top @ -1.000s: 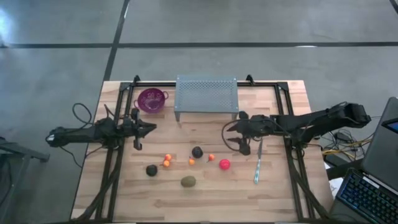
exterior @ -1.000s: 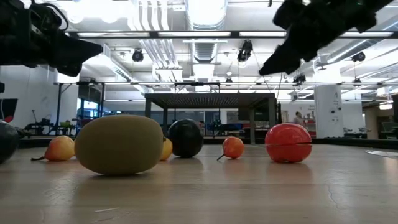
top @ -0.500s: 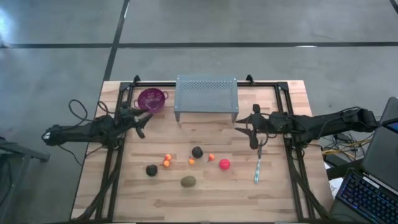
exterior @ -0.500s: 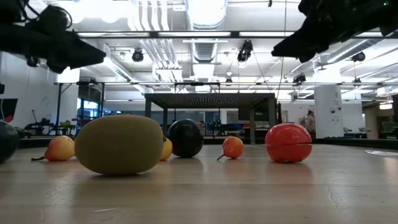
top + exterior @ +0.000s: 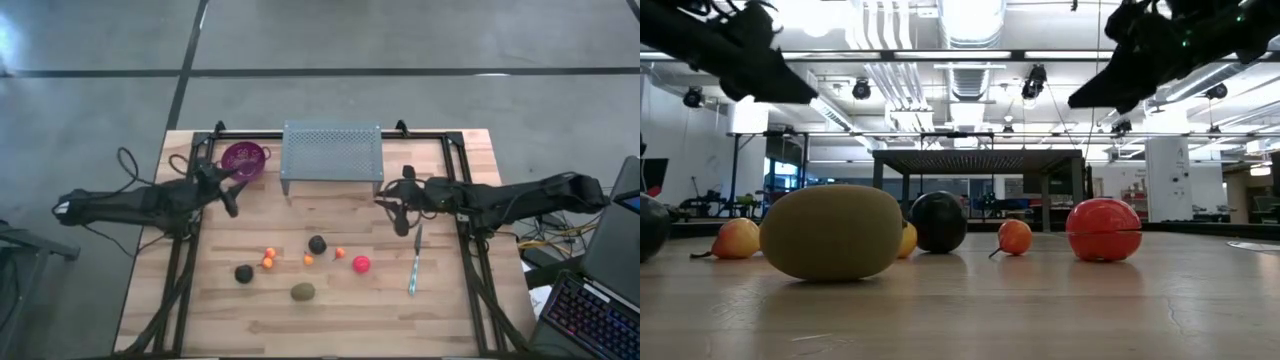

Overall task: Pick & Place Fruit
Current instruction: Put the purple strainer bowl on the shelf

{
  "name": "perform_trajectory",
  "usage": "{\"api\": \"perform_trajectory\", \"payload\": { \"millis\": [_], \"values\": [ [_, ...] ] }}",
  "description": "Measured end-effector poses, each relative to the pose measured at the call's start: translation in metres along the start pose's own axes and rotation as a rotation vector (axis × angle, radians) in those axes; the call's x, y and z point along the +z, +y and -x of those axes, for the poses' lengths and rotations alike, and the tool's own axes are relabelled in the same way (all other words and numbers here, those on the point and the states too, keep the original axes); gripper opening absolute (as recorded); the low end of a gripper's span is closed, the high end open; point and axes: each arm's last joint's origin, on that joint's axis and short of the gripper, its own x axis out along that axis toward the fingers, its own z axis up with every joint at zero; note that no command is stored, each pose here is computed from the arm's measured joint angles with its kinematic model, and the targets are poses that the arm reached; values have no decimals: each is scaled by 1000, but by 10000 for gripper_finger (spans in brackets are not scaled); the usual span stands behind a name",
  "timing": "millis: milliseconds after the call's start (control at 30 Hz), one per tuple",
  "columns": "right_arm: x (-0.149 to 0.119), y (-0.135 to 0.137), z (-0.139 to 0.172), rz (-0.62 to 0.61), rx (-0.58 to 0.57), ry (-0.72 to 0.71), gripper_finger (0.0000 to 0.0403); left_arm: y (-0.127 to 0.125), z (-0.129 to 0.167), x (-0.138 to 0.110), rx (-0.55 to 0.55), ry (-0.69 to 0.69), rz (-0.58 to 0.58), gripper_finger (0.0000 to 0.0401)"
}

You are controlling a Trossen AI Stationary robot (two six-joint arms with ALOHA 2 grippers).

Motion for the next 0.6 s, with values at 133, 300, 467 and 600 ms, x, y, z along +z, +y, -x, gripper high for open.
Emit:
{"api": "perform_trajectory", "payload": {
  "millis": [133, 300, 467, 600],
  "values": [
    [-5, 0, -8, 6, -9, 42, 73, -3, -5, 2, 86, 170, 37, 203],
    [-7, -2, -11, -33, -20, 58, 64, -12, -16, 3, 106, 267, -44, 200],
    [-7, -2, -10, -33, -21, 55, 70, -17, -19, 20, 75, 309, -120, 199],
    [-6, -2, -10, -32, -19, 51, 80, -18, -17, 37, 68, 358, -126, 199]
  ]
}}
